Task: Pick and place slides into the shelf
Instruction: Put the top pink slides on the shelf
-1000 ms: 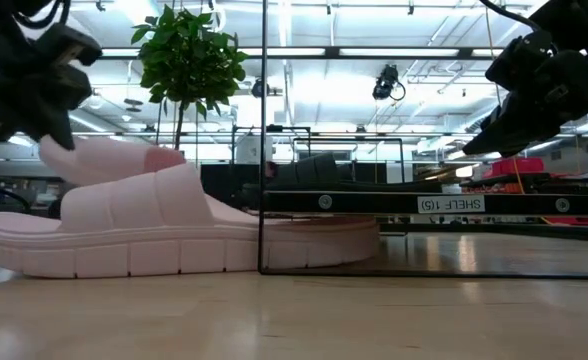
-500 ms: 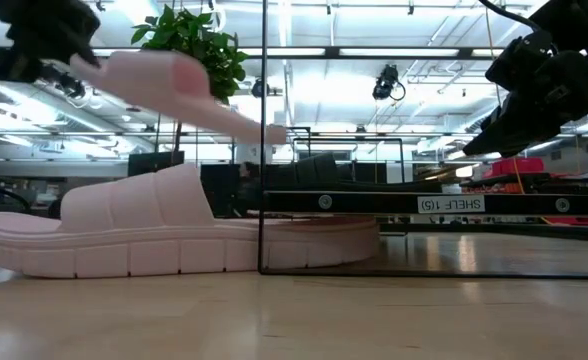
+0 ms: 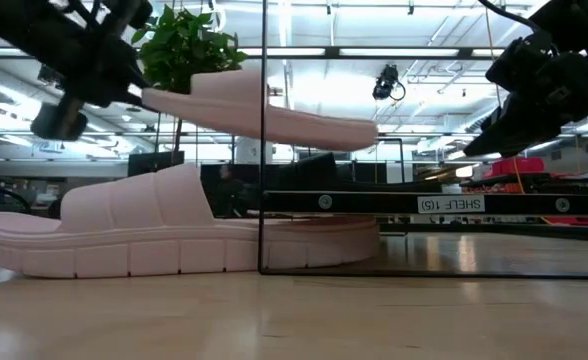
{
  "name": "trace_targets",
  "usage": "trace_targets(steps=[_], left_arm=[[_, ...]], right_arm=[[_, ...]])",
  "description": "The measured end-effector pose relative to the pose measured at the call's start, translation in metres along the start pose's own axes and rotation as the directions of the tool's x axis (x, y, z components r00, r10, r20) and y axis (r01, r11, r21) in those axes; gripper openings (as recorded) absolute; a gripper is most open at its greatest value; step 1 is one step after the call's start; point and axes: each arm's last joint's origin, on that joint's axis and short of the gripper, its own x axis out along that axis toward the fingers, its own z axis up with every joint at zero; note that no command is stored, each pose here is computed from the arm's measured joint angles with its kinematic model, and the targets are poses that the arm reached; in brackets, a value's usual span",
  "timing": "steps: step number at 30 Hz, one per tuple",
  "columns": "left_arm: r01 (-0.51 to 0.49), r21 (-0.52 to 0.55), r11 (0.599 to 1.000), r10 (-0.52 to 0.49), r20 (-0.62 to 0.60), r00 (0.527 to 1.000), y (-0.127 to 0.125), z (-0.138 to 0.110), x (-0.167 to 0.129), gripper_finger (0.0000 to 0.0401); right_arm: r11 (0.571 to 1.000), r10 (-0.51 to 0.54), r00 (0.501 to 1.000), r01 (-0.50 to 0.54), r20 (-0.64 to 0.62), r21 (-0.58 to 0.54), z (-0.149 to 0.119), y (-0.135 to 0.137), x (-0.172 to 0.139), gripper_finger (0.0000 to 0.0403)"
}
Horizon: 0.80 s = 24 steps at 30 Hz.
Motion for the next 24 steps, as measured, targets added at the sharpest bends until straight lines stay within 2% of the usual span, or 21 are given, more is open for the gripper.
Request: trace_targets(steps=[4, 8, 12, 19, 24], left_arm=[[0.098, -0.058, 0.994, -0.099, -0.017, 0.995, 0.007, -0.006, 0.015, 0.0029], [0.128, -0.078, 0.989, -0.132, -0.056, 0.99, 0.008, -0.011, 0.026, 0.0029], [0.141, -0.107, 0.984, -0.152, -0.105, 0.983, 0.008, -0.016, 0.038, 0.0029], [0.09, -0.172, 0.981, -0.113, -0.129, 0.985, 0.018, -0.024, 0.061, 0.0029], [0.134, -0.194, 0.972, -0.157, -0.112, 0.981, 0.02, -0.023, 0.077, 0.0029]], right_arm=[[1.0, -0.002, 1.0, 0.002, -0.011, -0.002, -0.001, 0.0, 0.0, 0.0013], [1.0, -0.003, 1.0, 0.003, -0.017, -0.004, -0.002, 0.0, 0.0, 0.0013], [1.0, -0.004, 1.0, 0.003, -0.018, -0.005, -0.002, 0.0, 0.0, 0.0013], [1.0, -0.003, 1.0, 0.003, -0.018, -0.005, -0.002, 0.0, 0.0, 0.0013], [1.0, -0.003, 1.0, 0.003, -0.017, -0.004, -0.002, 0.0, 0.0, 0.0013]])
